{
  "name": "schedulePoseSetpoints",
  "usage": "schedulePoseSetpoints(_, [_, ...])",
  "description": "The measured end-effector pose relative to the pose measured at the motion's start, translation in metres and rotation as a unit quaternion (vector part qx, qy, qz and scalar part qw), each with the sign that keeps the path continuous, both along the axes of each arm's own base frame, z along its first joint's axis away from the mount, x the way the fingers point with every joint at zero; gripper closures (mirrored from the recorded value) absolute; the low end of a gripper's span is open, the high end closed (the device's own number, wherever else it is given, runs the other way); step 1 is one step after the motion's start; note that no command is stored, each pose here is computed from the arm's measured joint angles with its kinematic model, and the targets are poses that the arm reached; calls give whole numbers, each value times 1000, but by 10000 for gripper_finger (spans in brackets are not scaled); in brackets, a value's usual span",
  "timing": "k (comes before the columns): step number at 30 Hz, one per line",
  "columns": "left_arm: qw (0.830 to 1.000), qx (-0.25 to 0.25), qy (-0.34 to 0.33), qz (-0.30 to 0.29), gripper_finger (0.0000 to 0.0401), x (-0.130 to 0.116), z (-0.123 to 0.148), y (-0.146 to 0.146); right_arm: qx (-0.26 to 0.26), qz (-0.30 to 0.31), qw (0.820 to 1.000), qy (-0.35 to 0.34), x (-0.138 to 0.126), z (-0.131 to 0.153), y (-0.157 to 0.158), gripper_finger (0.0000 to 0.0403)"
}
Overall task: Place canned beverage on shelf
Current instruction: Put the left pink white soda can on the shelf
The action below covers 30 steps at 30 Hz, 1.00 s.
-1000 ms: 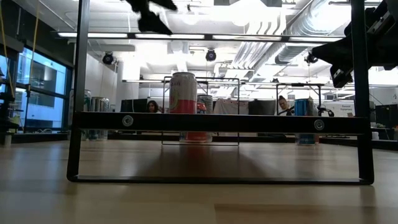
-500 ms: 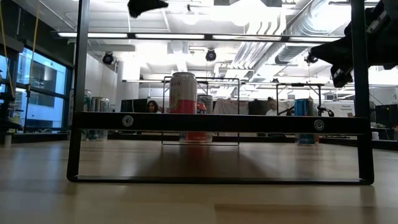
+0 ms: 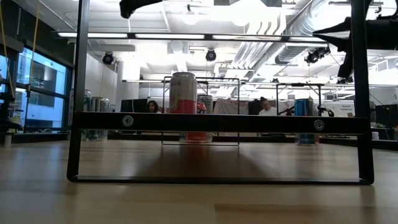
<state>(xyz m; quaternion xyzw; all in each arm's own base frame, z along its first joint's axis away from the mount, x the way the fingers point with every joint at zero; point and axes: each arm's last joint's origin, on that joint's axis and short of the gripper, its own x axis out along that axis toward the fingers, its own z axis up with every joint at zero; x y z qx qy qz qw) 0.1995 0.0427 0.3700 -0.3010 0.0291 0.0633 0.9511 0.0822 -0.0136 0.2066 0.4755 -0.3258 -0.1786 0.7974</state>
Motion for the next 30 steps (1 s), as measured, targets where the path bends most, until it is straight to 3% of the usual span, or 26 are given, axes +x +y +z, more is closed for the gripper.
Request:
schedulePoseSetpoints(4, [1000,-7,4,1,11,3,-2,1,-7,2,1000,1,0,1,0,402])
schedulePoseSetpoints(11, [999,35,26,-7,11,5,-6,4,-4,7,1000,2,3,9,1,402])
schedulePoseSetpoints(17, [995,77,61,-5,11,-10,-8,5,-7,5,998,62,23,29,2,402])
schedulePoseSetpoints(24, [990,83,101,45,11,-36,-9,12,-58,-6,979,193,81,60,5,390])
schedulePoseSetpoints(30, [981,112,127,99,11,-53,-8,14,-133,33,946,295,149,90,-2,303])
